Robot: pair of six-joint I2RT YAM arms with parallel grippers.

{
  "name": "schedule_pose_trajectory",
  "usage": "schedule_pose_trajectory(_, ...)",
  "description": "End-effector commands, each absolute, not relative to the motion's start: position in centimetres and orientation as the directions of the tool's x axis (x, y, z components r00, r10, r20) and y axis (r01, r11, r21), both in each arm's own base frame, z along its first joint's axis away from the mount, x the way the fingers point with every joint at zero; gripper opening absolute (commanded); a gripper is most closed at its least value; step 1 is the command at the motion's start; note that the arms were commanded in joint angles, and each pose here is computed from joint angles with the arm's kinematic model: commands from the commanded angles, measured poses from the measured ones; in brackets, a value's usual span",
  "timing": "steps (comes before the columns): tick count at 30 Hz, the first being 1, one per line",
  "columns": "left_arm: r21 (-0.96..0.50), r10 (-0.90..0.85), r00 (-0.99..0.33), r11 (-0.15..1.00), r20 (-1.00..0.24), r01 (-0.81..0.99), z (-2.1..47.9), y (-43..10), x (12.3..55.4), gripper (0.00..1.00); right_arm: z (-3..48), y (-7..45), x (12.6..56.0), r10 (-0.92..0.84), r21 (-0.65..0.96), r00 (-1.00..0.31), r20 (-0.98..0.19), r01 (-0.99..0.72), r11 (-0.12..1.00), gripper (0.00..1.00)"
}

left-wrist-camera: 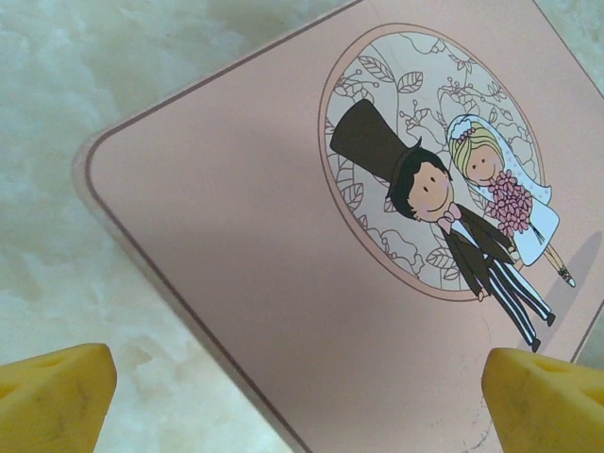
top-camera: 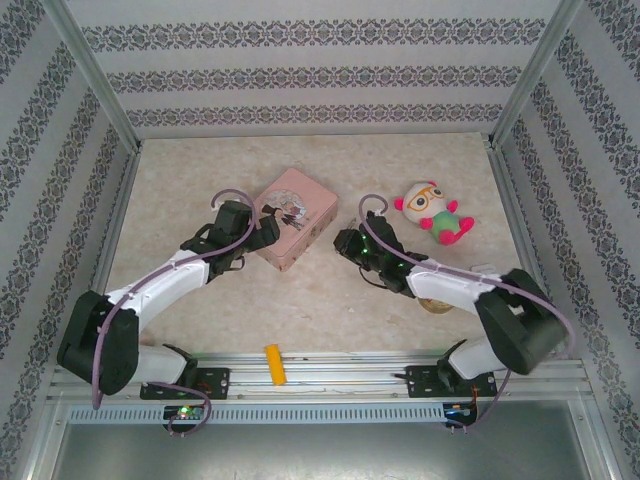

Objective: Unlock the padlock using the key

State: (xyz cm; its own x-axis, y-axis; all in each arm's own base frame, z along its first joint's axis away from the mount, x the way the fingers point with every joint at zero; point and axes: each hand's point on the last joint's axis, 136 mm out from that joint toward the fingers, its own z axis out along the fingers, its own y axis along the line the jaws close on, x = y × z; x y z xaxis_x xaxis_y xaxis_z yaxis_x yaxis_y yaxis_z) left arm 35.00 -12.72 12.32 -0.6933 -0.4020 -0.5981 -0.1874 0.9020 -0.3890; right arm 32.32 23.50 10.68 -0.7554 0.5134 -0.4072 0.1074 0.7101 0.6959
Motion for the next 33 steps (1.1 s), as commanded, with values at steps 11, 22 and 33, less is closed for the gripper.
schedule_pose_trajectory(11, -0.403, -0.435, -0.694, 0.887, -0.573, -0.224, 13.1, -11.4, 33.6, 0.99, 8.2, 14.8, 24.9, 0.099, 0.211, -0.963, -0.25, 0.045, 0.976, 0.0)
schedule_pose_trajectory(22, -0.406, -0.449, -0.692, 0.882, -0.565, -0.241, 12.6, -10.9, 33.2, 0.99, 5.3, 14.2, 27.8, 0.004, 0.075, -0.985, -0.175, -0.009, 0.997, 0.0)
schedule_pose_trajectory(33, -0.417, -0.461, -0.696, 0.874, -0.55, -0.25, 12.0, -10.9, 33.3, 0.99, 2.9, 15.6, 30.4, -0.021, 0.049, -0.991, -0.132, -0.028, 0.998, 0.08)
